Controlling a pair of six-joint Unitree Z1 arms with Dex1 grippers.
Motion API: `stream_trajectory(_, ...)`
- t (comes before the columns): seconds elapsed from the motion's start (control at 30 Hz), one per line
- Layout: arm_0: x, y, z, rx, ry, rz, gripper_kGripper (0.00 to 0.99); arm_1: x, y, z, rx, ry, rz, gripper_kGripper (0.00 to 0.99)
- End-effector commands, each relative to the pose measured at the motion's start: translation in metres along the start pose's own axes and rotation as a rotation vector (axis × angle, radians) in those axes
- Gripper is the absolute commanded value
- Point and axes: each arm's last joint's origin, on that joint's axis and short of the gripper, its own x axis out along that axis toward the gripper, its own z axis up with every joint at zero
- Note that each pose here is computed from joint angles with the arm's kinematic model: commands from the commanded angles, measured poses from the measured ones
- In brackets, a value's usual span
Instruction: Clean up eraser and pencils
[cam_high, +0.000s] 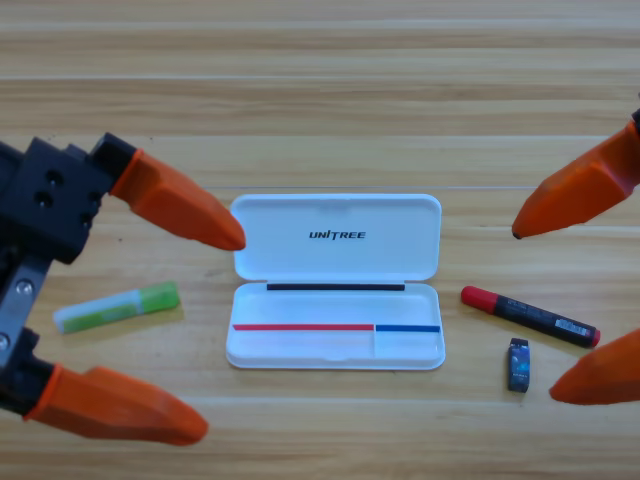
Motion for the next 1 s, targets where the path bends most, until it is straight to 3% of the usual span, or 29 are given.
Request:
stream_trajectory(0.03, 0.013, 0.0, 0.0, -0.01, 0.018, -0.022, 0.99, 0.007, 0.009, -0.006, -0.007, 0.015, 0.042, 0.954)
stream_trajectory(0.33, 0.017, 0.003, 0.002, -0.011, 0.005, -0.012, 0.989, 0.007, 0.011, -0.012, 0.008, 0.031, 0.035, 0.954)
stream_trajectory(0.4, 0.02, 0.005, 0.003, -0.02, 0.001, -0.007, 0.989, 0.006, 0.009, -0.013, 0.038, 0.044, -0.01, 0.954)
stream_trajectory(0.47, 0.02, 0.007, 0.003, -0.041, 0.009, 0.024, 0.99, 0.007, 0.003, -0.012, 0.081, 0.077, -0.105, 0.954)
stream_trajectory(0.53, 0.017, 0.009, 0.003, -0.073, 0.02, 0.093, 0.99, 0.01, -0.004, -0.011, 0.126, 0.107, -0.176, 0.954)
stream_trajectory(0.67, 0.017, 0.016, 0.003, -0.072, 0.04, 0.214, 0.99, 0.014, -0.026, -0.02, 0.266, 0.142, -0.257, 0.954)
stream_trajectory(0.73, 0.018, 0.025, 0.002, -0.069, 0.101, 0.348, 0.99, 0.022, -0.041, -0.024, 0.361, 0.186, -0.332, 0.953)
stream_trajectory(0.87, 0.014, 0.039, -0.003, 0.021, 0.224, 0.559, 0.99, 0.032, -0.065, -0.034, 0.574, 0.232, -0.443, 0.953)
stream_trajectory(1.0, 0.016, 0.046, -0.032, 0.102, 0.316, 0.72, 0.99, 0.048, -0.073, -0.044, 0.68, 0.328, -0.428, 0.953)
